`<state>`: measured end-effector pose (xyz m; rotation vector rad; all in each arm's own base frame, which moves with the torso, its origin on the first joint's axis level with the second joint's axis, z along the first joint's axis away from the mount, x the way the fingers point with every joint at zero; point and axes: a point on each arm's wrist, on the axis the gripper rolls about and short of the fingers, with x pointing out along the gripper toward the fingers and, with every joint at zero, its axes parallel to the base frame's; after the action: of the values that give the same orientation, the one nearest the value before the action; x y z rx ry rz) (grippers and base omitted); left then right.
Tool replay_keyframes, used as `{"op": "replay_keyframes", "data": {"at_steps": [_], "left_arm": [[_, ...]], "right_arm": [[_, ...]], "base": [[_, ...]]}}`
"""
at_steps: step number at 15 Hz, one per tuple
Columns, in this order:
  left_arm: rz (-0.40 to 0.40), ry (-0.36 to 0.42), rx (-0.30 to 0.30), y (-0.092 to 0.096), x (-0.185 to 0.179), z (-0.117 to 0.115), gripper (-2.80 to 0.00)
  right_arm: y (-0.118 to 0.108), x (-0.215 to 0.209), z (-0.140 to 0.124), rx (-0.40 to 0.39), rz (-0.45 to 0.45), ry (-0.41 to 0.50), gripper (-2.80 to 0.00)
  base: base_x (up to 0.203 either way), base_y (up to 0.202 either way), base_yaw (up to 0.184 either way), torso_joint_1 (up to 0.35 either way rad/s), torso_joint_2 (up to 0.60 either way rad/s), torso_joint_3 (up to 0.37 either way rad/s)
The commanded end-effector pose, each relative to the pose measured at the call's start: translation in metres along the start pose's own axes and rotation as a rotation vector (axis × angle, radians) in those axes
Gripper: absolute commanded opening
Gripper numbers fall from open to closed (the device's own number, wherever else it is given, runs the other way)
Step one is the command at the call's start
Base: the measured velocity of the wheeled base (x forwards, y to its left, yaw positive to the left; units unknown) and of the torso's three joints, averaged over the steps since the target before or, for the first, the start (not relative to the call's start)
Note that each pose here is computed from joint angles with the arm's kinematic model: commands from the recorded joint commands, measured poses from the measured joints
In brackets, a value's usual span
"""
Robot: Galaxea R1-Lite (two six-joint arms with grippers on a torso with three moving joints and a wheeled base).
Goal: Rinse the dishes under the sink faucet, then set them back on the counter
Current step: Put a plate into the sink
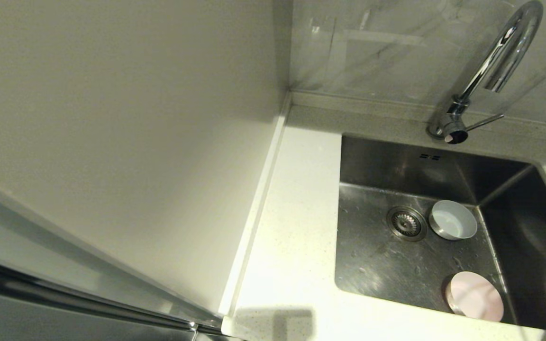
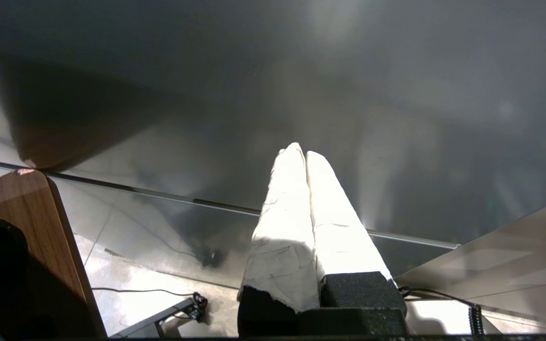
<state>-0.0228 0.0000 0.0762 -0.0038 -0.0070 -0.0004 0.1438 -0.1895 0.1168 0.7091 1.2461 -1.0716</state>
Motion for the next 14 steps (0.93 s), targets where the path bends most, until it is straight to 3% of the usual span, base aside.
{"op": "replay_keyframes", "data": {"at_steps": [1,14], "left_arm": [[0.000,0.004,-0.001,0.0000,0.0002,-0.0009,-2.80],[-0.001,0.002,-0.001,0.0000,0.0002,-0.0008,-2.80]], "right_arm": [[0.0005,0.0045,-0.0016,-0.001,-0.004,0.024,0.00],[0.0003,0.0090,-0.0095,-0.011,-0.010,0.060,0.00]], "base": [[0.000,0.000,0.000,0.000,0.00,0.000],[0.000,0.000,0.000,0.000,0.00,0.000]]}}
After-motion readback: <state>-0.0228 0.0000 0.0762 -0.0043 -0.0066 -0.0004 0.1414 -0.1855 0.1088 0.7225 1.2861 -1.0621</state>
